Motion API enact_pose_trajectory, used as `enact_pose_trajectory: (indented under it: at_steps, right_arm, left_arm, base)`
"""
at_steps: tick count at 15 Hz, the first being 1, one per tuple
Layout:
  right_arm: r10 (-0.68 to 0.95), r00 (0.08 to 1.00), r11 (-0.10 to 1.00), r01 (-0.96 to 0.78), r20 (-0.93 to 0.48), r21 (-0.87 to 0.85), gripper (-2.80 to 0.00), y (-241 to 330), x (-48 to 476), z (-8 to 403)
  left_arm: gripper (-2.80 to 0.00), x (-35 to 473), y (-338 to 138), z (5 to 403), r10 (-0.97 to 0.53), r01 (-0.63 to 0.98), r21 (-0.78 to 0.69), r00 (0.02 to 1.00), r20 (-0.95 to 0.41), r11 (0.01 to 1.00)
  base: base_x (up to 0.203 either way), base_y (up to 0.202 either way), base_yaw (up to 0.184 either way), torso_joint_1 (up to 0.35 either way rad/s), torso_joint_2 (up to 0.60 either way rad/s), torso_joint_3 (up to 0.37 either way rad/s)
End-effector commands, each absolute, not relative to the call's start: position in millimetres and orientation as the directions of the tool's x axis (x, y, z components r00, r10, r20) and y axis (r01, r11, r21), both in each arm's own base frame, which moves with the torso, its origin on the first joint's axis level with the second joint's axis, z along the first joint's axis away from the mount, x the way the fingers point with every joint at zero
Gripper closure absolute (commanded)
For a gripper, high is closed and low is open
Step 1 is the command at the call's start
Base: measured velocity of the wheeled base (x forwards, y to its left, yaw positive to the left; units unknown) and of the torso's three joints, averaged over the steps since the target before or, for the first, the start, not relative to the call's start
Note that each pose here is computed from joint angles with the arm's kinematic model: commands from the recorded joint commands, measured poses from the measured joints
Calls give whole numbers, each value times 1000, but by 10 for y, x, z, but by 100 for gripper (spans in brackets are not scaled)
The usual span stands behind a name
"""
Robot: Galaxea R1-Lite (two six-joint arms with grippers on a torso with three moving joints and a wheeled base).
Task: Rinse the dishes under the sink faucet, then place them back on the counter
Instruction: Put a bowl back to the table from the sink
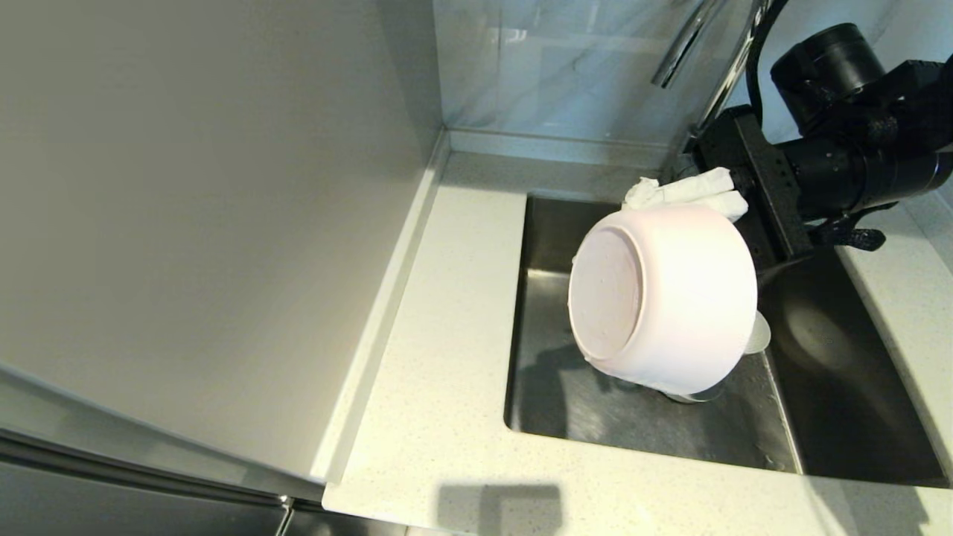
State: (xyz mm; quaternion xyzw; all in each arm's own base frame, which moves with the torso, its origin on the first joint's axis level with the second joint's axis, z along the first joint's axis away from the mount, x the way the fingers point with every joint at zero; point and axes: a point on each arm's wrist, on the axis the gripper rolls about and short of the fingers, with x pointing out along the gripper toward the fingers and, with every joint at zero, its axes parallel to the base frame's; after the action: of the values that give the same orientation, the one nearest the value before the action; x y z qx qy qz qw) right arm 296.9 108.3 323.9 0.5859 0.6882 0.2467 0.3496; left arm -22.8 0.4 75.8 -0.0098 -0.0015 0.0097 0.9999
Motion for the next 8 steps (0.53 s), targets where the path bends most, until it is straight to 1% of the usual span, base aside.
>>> enact_pose_trajectory:
  at_steps: [1, 3, 4, 5, 6, 7, 8]
  right_arm:
    - [982, -53, 176, 630, -184, 757, 0, 1007, 2904, 3313]
    - [980, -26, 170, 612, -196, 772, 0, 956, 2833, 3343]
    - [978, 7, 168, 566, -208, 807, 0, 909, 2781, 3384]
    - [973, 61, 161, 512, -223, 844, 0, 812, 2769, 3411]
    - [958, 138, 170, 440, -253, 882, 0, 714, 2769, 3433]
    - [926, 225, 213, 355, -304, 910, 0, 648, 2786, 3426]
    - [882, 303, 292, 253, -362, 922, 0, 610, 2807, 3394]
  left_arm:
    - [0, -230, 4, 757, 20, -20, -20, 1000, 6, 1000]
    - [0, -230, 3, 757, 19, -18, -21, 1000, 6, 1000]
    - [0, -230, 4, 757, 19, -19, -20, 1000, 6, 1000]
    - [0, -230, 4, 757, 20, -20, -20, 1000, 6, 1000]
    - [0, -230, 4, 757, 20, -20, -20, 1000, 6, 1000]
    - [0, -230, 4, 757, 20, -20, -20, 1000, 6, 1000]
    - [0, -230, 4, 757, 19, -19, -20, 1000, 6, 1000]
  base:
    - [0, 0, 0, 0, 0, 0]
    - [0, 0, 0, 0, 0, 0]
    - [0, 0, 0, 0, 0, 0]
    - [0, 0, 0, 0, 0, 0]
    - [0, 0, 0, 0, 0, 0]
    - [0, 0, 0, 0, 0, 0]
    - [0, 0, 0, 0, 0, 0]
